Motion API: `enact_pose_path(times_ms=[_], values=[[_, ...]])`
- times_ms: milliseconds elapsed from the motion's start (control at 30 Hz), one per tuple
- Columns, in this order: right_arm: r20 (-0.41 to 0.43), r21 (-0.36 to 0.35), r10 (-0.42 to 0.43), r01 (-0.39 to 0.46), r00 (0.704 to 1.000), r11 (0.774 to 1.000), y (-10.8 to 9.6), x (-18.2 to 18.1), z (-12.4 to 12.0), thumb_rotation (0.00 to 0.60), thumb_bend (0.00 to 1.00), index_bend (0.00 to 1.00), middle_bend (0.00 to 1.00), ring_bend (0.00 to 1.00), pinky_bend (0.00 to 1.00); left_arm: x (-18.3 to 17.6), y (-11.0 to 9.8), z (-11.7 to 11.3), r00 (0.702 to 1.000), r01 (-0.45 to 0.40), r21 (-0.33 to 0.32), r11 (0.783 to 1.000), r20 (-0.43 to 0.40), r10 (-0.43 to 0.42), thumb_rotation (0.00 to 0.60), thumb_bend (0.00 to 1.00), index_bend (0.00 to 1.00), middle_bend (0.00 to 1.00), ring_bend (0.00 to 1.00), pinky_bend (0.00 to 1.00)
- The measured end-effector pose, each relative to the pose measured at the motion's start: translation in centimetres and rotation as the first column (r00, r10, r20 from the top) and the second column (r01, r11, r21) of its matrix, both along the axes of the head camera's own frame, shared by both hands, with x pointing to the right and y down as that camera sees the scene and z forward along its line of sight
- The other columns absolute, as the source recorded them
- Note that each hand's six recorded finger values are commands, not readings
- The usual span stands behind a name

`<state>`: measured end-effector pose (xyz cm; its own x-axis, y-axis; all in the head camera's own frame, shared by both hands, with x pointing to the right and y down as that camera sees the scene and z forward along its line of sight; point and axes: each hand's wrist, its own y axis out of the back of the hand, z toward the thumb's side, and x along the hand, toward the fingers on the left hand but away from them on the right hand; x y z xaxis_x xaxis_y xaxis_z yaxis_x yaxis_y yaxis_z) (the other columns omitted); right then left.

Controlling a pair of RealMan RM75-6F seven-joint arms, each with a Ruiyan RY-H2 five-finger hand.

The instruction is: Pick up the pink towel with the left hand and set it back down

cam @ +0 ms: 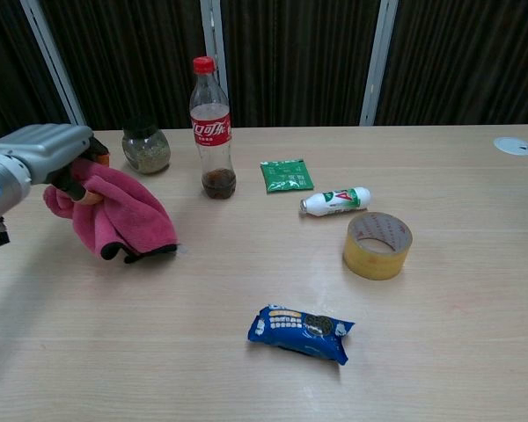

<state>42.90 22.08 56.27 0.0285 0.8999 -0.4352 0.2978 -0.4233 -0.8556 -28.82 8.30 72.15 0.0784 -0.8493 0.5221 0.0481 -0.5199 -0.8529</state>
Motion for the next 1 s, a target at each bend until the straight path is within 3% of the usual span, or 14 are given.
enact_pose_path(times_ms=[167,333,667,900,1000], values=[[-0.007,0.0,-0.004,0.004,1.0,1.0,0.0,-0.2,0.1,0.6,0.02,0.0,0.0,0.0,0.0,-2.8,-0.9,-2.8,0.998,0.033,0.044,0.998,-0.053,-0.03,0.6,0.59,0.85,0.58,0.49,0.52],[-0.012,0.001,-0.009,0.009,1.0,1.0,0.0,-0.4,0.2,0.6,0.02,0.0,0.0,0.0,0.0,-5.1,-1.0,-4.5,0.998,0.037,0.054,0.998,-0.049,-0.035,0.6,0.58,0.83,0.55,0.46,0.51],[-0.015,0.001,-0.01,0.01,1.0,1.0,-0.1,-0.3,0.3,0.6,0.02,0.0,0.0,0.0,0.0,-6.5,0.5,-3.6,1.0,0.01,0.0,1.0,0.016,-0.01,0.6,0.54,0.77,0.49,0.42,0.49],[-0.015,0.001,-0.016,0.016,1.0,1.0,-0.1,-0.4,0.3,0.6,0.02,0.0,0.0,0.0,0.0,-6.1,1.3,-2.9,1.0,-0.019,-0.017,1.0,0.014,0.019,0.6,0.33,0.66,0.31,0.27,0.46],[-0.014,0.001,-0.016,0.016,1.0,1.0,-0.1,-0.4,0.3,0.6,0.02,0.0,0.0,0.0,0.0,-5.4,1.4,-2.9,0.999,-0.047,-0.012,0.999,0.003,0.047,0.6,0.22,0.58,0.22,0.19,0.39]])
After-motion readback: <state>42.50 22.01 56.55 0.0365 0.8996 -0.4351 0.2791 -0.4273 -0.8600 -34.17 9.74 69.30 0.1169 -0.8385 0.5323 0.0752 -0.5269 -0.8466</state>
